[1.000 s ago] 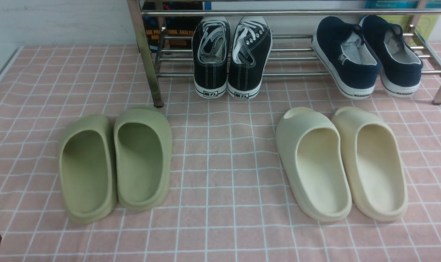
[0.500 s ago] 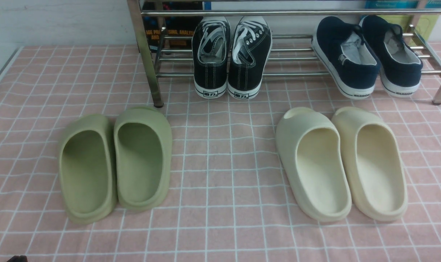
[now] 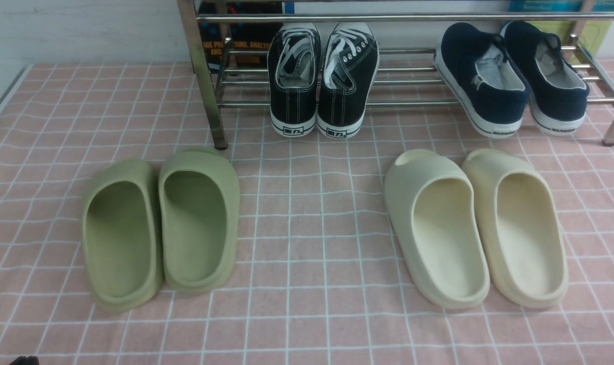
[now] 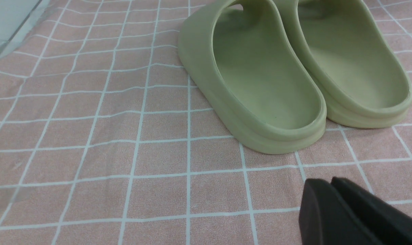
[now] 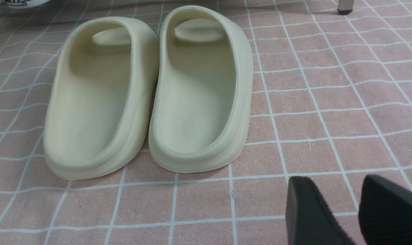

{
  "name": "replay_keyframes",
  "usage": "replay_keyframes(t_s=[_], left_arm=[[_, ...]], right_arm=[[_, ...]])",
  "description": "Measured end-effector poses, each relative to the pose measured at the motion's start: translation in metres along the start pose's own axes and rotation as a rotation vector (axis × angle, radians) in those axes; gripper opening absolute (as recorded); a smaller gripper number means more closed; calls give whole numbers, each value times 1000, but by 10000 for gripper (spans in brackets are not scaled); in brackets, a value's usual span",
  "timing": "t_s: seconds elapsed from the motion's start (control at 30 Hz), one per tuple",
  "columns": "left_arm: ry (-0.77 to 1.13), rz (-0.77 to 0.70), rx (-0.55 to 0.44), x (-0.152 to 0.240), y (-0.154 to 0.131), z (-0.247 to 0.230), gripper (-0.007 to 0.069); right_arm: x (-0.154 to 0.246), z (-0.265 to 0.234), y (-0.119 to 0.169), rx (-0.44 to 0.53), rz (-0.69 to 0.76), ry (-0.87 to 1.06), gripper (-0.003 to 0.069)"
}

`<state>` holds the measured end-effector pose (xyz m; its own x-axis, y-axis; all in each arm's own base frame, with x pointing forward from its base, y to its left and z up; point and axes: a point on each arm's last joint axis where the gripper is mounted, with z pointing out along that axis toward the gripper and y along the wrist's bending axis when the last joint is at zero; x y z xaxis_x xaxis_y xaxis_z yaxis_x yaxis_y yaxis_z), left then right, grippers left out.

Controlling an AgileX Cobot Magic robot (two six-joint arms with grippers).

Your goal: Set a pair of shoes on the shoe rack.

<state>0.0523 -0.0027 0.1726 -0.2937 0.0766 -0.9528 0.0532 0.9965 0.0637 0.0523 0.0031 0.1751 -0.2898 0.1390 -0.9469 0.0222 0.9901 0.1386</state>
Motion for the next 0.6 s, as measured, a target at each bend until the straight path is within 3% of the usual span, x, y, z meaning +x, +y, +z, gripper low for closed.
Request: replay_keyframes(t_s=[0.6], left_arm=[[0,0,0,0,0,0,71]], right_arm=[[0,0,0,0,0,0,240]])
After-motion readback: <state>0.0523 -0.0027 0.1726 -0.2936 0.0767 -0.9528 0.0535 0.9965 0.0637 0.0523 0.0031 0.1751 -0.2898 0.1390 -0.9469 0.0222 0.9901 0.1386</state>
